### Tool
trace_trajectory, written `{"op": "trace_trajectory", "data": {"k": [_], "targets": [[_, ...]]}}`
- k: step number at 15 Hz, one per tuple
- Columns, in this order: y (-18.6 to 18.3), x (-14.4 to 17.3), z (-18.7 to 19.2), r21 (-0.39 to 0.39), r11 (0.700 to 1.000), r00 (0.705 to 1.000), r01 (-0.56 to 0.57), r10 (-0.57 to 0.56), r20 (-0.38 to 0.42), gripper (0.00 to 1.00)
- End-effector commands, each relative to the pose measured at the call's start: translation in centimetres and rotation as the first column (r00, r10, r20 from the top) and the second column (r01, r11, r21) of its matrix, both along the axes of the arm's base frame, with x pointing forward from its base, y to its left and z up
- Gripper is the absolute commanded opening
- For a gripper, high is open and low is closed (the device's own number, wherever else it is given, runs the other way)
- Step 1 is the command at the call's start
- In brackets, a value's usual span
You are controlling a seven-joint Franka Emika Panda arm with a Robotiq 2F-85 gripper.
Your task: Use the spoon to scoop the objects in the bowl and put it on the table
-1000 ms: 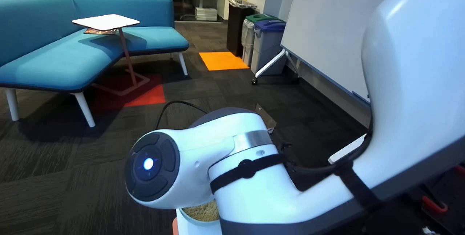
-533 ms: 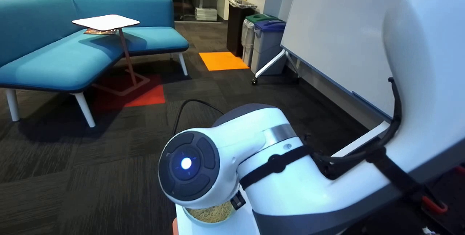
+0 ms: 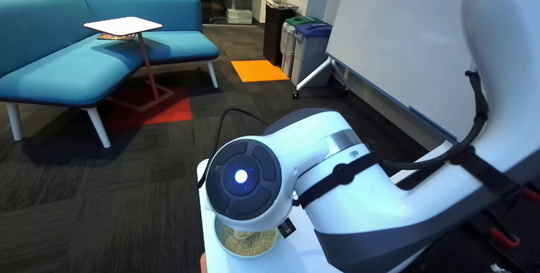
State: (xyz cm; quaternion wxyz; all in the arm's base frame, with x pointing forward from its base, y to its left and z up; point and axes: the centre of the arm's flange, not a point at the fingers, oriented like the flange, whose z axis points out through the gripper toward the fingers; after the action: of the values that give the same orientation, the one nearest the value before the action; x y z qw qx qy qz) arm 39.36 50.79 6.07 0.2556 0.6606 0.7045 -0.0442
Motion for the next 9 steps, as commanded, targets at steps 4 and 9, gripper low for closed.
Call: {"op": "trace_trajectory", "data": {"k": [4,9], "targets": [[-2.2,-0.6,2.5,0.075,0.997,1.0,-0.003,0.004,-0.016,0.03],[-2.4,-0.5,3.4,0.159,0.987,0.999,0.005,0.003,-0.052,0.03]]}}
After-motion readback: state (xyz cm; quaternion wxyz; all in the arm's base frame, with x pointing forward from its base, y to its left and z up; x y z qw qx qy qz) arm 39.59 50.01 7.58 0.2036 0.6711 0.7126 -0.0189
